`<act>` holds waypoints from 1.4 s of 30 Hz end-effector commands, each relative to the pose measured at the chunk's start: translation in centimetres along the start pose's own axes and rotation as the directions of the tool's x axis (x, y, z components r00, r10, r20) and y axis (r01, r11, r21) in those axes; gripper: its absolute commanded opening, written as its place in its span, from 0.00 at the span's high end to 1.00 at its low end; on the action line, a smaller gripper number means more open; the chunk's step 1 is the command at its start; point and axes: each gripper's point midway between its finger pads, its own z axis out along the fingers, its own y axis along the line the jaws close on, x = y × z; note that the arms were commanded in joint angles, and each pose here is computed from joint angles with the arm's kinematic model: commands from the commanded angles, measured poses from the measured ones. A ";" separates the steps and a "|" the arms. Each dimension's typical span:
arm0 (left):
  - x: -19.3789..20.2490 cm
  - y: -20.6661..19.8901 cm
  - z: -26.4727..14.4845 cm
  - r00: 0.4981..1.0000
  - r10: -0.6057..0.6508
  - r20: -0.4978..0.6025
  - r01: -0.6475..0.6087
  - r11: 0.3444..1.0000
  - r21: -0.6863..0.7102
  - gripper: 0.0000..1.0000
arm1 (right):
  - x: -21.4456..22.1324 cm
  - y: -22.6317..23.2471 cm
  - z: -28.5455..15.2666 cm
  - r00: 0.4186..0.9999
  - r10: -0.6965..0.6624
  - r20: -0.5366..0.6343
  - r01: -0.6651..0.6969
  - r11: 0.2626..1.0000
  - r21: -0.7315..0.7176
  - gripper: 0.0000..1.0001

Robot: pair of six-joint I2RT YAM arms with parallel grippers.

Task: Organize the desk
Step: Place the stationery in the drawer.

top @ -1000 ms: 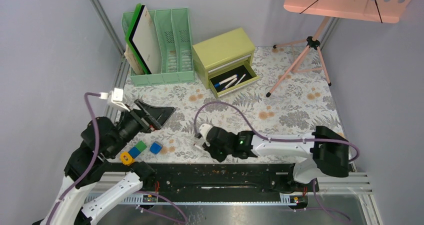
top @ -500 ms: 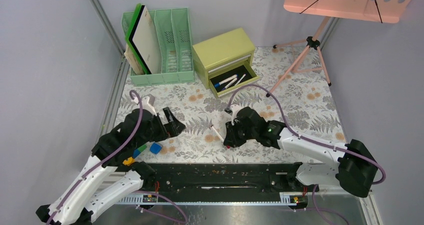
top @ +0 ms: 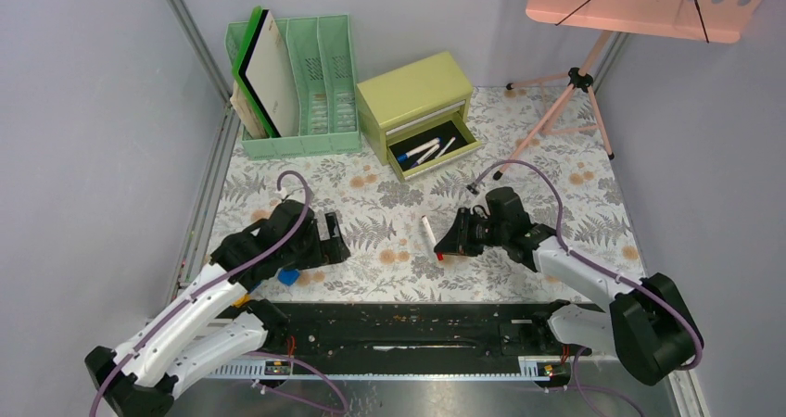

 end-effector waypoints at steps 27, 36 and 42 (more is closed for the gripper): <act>4.7 -0.2 6.7 0.977 0.019 -0.213 -0.015 1.000 0.022 0.01 | -15.8 3.9 3.8 0.981 0.179 0.081 -0.163 0.972 -0.169 1.00; 4.4 -0.1 6.2 0.978 0.033 -0.206 -0.029 0.999 0.018 0.01 | -23.1 1.7 4.6 0.911 0.356 0.209 -0.313 0.926 -0.211 1.00; 4.4 0.0 5.9 0.980 0.033 -0.198 -0.030 0.999 0.018 0.01 | -25.5 -0.4 5.5 0.872 0.396 0.287 -0.374 0.918 -0.131 1.00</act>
